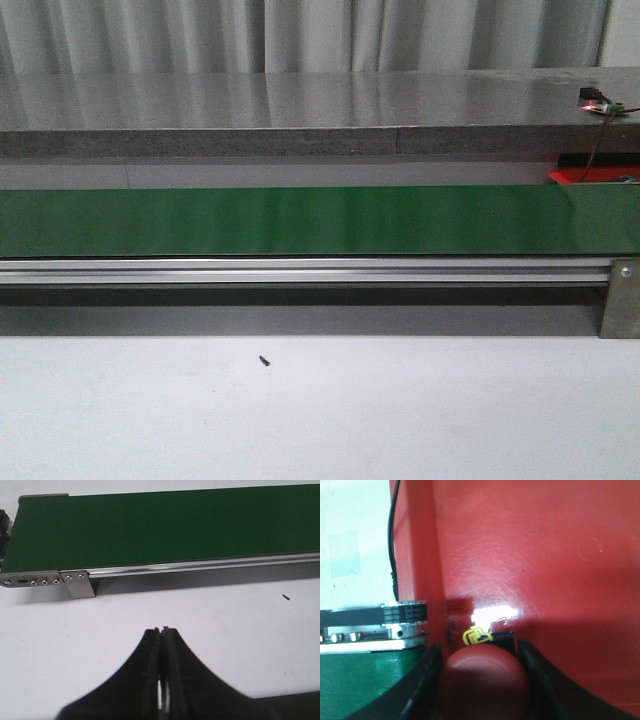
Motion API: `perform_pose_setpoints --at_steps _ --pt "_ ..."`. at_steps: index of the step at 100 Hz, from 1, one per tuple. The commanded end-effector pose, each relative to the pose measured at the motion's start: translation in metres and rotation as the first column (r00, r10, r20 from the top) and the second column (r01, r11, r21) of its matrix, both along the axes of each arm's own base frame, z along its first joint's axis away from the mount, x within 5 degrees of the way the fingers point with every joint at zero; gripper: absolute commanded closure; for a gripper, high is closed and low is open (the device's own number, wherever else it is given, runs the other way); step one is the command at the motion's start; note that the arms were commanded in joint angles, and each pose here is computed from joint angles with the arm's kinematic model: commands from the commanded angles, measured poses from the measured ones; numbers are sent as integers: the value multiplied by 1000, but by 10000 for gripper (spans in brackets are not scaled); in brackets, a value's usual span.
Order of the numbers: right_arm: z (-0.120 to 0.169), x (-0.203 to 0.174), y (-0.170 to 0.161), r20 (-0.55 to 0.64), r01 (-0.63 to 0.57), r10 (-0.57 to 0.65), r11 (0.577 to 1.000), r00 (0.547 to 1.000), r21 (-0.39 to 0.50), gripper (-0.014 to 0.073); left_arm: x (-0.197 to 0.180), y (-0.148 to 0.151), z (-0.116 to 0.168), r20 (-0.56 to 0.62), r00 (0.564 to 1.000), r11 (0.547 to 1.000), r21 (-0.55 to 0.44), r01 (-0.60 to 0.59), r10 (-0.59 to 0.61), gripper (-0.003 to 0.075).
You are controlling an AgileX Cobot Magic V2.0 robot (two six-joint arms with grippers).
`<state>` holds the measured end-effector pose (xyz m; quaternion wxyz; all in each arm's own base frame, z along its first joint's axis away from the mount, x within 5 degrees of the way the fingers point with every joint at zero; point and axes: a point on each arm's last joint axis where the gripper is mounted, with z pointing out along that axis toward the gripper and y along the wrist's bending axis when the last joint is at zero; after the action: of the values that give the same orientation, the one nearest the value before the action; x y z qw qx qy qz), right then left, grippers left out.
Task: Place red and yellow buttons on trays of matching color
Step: 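Carry the red button to the red tray, lower and release it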
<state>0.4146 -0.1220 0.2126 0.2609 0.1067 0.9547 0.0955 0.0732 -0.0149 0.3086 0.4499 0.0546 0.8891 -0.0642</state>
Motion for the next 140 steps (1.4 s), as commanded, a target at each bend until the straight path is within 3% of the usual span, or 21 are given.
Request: perform_pose_setpoints --at_steps 1,14,34,63,77,96,105,140 --pt "25 0 -3 74 17 -16 1000 997 -17 254 4 -1 12 83 997 1000 -14 0 2 740" --pt "24 0 -3 63 11 -11 1000 998 -13 191 4 -1 12 83 997 1000 -14 0 2 740" --pt "24 -1 -3 61 10 -10 1000 998 -12 0 4 -1 12 83 997 1000 -14 0 2 740" --pt "44 -7 0 98 7 -4 1000 995 -26 -4 4 -1 12 83 997 1000 -14 0 2 740" --pt "63 -12 7 132 -8 13 999 991 -39 113 4 -1 12 83 997 1000 -14 0 2 740" --pt "88 -20 26 175 -54 66 996 982 -76 523 4 -1 12 83 997 1000 -14 0 2 740" --pt "96 -25 38 194 -76 95 992 976 -99 669 4 -1 12 83 997 1000 -14 0 2 740" --pt "101 -61 73 288 -80 128 982 949 -174 661 4 -1 12 83 997 1000 -14 0 2 740"
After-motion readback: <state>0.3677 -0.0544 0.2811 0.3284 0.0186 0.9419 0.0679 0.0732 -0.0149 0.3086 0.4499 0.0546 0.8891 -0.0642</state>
